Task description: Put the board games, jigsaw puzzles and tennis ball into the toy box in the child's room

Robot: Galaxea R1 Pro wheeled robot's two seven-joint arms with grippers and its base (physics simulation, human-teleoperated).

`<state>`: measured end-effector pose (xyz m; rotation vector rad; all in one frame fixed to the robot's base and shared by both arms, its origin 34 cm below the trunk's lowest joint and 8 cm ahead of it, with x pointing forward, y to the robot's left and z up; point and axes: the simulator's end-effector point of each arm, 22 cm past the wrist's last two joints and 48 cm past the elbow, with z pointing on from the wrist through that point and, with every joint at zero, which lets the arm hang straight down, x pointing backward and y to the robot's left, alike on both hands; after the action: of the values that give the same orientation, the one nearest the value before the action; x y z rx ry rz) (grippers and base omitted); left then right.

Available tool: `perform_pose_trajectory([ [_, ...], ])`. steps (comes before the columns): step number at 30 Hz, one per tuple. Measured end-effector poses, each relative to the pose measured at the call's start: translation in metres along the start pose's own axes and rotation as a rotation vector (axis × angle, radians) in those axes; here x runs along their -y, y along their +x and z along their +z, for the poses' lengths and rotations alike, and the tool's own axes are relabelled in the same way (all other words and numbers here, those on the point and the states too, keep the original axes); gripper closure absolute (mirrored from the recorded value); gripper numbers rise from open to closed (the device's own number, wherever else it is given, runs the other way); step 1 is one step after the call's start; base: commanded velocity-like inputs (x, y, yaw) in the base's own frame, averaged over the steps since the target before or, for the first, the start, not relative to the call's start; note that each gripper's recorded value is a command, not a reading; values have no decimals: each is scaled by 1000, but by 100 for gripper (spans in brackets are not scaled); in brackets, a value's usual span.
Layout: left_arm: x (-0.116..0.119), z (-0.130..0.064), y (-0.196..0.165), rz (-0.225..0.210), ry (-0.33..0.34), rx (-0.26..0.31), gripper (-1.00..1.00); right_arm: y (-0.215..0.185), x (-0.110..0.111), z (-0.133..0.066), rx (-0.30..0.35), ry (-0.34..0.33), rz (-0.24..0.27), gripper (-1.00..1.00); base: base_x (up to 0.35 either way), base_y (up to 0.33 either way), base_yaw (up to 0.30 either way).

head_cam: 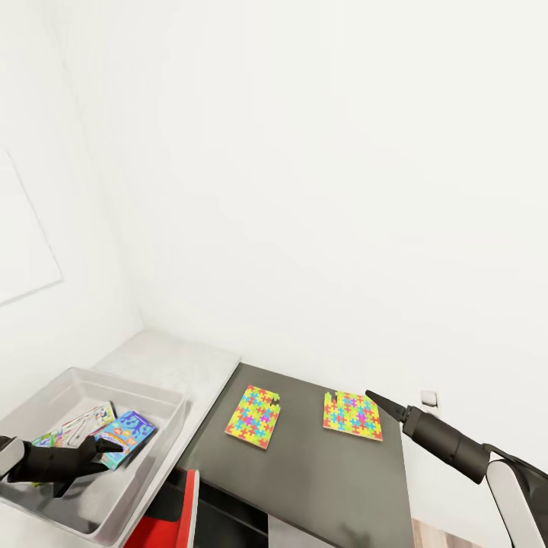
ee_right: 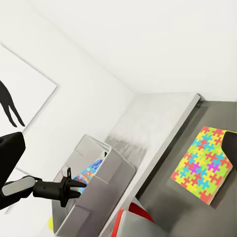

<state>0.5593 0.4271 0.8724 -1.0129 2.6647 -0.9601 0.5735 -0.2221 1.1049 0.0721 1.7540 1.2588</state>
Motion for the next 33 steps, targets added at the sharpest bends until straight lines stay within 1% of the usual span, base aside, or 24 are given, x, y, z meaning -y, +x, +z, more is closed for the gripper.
perform_pose_trajectory([
  [10,0,0,0,0,1,0,100,0,0,0,1,-1,-1,-100,0,0,0],
  [11,0,0,0,0,0,0,-100,0,0,0,1,-1,-1,-100,0,0,0],
  [33,1,-1,-1,0,4,4,-100,1,1,0,1,0,4,-100,0,0,0],
])
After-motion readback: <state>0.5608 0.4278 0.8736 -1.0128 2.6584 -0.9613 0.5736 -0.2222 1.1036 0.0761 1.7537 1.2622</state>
